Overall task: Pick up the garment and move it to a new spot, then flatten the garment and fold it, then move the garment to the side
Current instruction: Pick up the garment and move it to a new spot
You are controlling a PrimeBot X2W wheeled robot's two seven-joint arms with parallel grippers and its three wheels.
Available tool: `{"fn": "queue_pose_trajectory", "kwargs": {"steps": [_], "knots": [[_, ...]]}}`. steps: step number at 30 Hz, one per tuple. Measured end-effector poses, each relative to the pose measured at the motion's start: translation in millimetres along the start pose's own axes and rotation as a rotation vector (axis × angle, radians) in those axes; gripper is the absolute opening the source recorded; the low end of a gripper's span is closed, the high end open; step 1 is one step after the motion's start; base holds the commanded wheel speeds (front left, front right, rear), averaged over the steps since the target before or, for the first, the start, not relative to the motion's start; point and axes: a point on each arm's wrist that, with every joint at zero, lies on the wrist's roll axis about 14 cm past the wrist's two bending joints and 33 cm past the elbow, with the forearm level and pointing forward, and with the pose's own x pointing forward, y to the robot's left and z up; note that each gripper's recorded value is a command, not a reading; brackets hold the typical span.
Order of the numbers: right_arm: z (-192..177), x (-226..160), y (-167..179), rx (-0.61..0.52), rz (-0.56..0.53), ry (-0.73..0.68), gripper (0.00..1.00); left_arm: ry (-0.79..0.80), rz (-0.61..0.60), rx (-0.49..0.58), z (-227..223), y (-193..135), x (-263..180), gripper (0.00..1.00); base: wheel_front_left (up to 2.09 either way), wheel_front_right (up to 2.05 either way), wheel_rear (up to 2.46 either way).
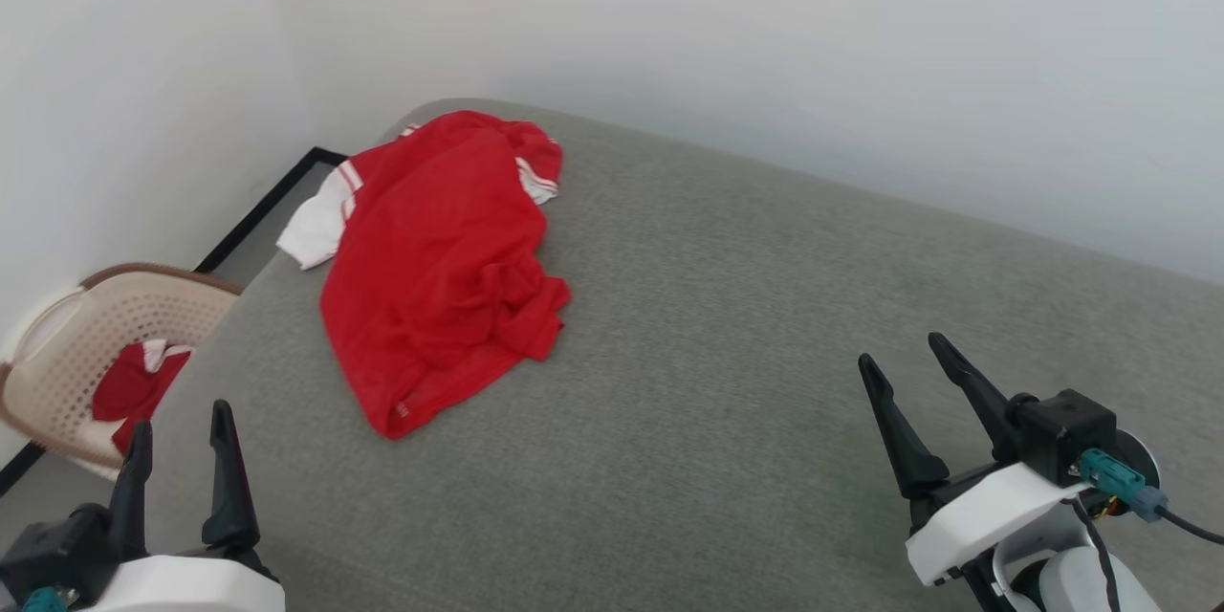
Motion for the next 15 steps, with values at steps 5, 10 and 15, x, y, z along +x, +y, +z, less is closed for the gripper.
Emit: {"fn": "queue_pose_trajectory", "kwargs": {"steps": [5, 10, 15], "knots": [[-2.2, 9.3, 12.2, 0.003, 0.041, 0.005, 1.00, 0.001, 0.052, -0.005, 0.6, 15.9, -10.8, 1.00, 0.00, 0.00, 0.00], [-4.0, 12.0, 10.2, 0.009, 0.039, 0.008, 1.00, 0.005, 0.070, -0.025, -1.0, 18.9, -12.4, 1.00, 0.00, 0.00, 0.00], [-4.6, 9.7, -2.1, 0.015, 0.005, 0.006, 1.00, 0.007, 0.047, -0.026, -1.1, 12.7, -0.2, 1.00, 0.00, 0.00, 0.00]]}}
